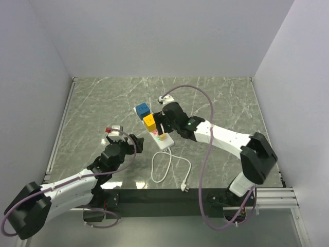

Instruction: Insert the plug

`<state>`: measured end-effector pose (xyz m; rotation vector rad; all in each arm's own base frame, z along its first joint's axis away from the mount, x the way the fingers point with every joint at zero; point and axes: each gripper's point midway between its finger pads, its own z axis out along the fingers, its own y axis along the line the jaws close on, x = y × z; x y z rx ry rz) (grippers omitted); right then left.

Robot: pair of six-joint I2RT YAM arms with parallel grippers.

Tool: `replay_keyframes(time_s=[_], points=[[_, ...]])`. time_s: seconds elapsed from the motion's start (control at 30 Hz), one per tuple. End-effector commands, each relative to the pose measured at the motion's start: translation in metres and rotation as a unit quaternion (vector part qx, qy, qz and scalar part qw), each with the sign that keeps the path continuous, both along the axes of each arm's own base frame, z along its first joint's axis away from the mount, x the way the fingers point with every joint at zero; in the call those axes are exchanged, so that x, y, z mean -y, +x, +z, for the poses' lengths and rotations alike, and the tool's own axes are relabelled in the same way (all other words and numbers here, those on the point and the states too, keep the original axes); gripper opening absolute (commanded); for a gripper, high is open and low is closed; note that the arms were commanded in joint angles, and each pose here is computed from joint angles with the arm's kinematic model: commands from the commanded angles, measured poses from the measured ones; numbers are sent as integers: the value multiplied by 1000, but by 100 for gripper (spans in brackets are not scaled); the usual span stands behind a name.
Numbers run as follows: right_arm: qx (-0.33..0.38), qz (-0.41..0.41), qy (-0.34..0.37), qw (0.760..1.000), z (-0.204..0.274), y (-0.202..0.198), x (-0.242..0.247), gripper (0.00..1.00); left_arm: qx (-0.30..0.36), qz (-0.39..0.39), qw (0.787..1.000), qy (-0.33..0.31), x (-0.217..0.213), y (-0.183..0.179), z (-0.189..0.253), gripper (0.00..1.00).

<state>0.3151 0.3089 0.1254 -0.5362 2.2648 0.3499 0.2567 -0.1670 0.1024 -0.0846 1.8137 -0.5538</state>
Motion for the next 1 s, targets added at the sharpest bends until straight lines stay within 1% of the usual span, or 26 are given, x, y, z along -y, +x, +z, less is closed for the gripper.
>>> replay_keyframes(time_s=[0.0, 0.17, 0.2, 0.23, 0.27, 0.33, 0.4, 0.43, 0.5, 0.53, 0.63, 0.77, 0.8, 0.97], points=[[100, -23, 70, 992, 53, 19, 0, 78, 17, 55, 998, -11, -13, 14, 31, 99], [168, -44, 120, 977, 89, 11, 32, 83, 38, 98, 994, -21, -30, 17, 62, 100], [179, -58, 127, 974, 95, 13, 44, 83, 39, 104, 994, -20, -32, 16, 65, 100], [189, -64, 137, 970, 99, 7, 56, 84, 46, 114, 992, -25, -35, 18, 75, 99], [204, -70, 151, 965, 108, 6, 62, 85, 39, 125, 991, -16, -41, 17, 73, 99], [224, -92, 164, 956, 113, 1, 89, 85, 49, 157, 986, -25, -52, 18, 91, 100], [243, -112, 181, 946, 121, 0, 108, 87, 42, 180, 983, -16, -62, 17, 94, 100], [254, -128, 188, 940, 122, -4, 127, 87, 46, 186, 981, -20, -64, 18, 104, 99], [266, -150, 201, 931, 125, -7, 145, 88, 41, 199, 979, -13, -69, 17, 104, 99], [278, -174, 204, 922, 125, -11, 163, 88, 44, 207, 977, -15, -72, 17, 109, 99], [300, -200, 216, 907, 126, -24, 184, 91, 45, 227, 973, -13, -79, 17, 114, 99], [314, -223, 216, 897, 125, -34, 202, 92, 49, 247, 968, -14, -87, 17, 120, 100], [316, -229, 215, 895, 124, -36, 206, 93, 42, 249, 968, -6, -88, 16, 117, 99], [323, -258, 204, 887, 118, -39, 222, 95, 44, 243, 969, 3, -88, 16, 123, 99]])
